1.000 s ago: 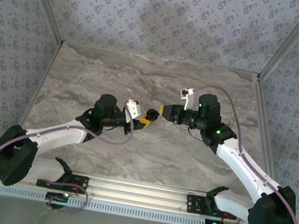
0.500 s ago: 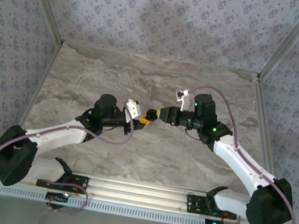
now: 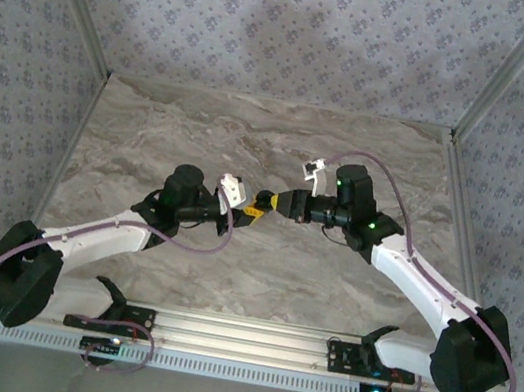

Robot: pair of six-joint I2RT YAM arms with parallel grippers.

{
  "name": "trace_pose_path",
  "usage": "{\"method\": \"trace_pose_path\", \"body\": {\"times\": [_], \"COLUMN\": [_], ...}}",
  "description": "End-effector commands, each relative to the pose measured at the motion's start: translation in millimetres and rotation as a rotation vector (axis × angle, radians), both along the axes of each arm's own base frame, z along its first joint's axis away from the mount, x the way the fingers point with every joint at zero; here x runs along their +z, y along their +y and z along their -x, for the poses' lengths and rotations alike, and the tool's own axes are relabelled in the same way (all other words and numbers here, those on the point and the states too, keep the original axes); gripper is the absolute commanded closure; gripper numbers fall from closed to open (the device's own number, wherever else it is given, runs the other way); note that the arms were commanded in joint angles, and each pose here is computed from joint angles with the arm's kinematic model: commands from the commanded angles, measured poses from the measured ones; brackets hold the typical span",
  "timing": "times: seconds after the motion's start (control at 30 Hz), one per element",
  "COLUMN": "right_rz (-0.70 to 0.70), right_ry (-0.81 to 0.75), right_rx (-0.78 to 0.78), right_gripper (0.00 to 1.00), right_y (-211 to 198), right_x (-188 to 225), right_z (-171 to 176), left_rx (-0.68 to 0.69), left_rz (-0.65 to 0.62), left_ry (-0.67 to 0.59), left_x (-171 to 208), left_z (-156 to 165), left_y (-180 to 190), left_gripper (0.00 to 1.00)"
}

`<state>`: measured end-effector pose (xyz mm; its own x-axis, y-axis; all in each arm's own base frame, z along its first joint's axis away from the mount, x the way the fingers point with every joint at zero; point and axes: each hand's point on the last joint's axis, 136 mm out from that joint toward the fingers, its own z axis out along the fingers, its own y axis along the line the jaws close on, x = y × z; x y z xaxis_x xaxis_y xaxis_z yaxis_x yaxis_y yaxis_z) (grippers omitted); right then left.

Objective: Insert the wireless bluetooth earbuds into the charging case

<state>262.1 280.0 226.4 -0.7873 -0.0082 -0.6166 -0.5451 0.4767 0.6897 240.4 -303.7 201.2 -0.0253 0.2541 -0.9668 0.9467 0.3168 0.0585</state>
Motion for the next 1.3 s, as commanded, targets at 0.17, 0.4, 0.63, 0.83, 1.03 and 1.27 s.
{"method": "trace_pose_path", "body": {"times": [0.17,0.4,0.63,0.83,1.03,1.27], "right_rz": [-0.019,0.026,-0.003,-0.047,-0.11,-0.171], "right_ry": [-0.032,-0.043,-0.106,-0.116,-0.12,-0.15], "right_rx": [0.058,-0.003,-0.007,0.097,0.232,0.29], "right_gripper": [0.66,0.54,0.39,0.38,0.39,0.46], "right_y": [6,-7,-13,5,24,22], "right_x": [13,13,29,37,46,57], "right_z": [12,7,-1,-1,10,33], "left_rx": [0.006,0.004,-0.058,-0.101,-0.11,-0.071], "left_rz": [0.033,0.035,0.067,0.093,0.089,0.073], "left_ry": [-0.049,-0.051,-0.057,-0.059,-0.046,-0.032], "left_x": [25,25,36,46,47,40], "left_z": [-3,-2,10,17,18,10], "left_y": [-3,-3,-5,-7,-9,-8], "left_gripper": [0.88,0.88,0.88,0.88,0.88,0.88]}}
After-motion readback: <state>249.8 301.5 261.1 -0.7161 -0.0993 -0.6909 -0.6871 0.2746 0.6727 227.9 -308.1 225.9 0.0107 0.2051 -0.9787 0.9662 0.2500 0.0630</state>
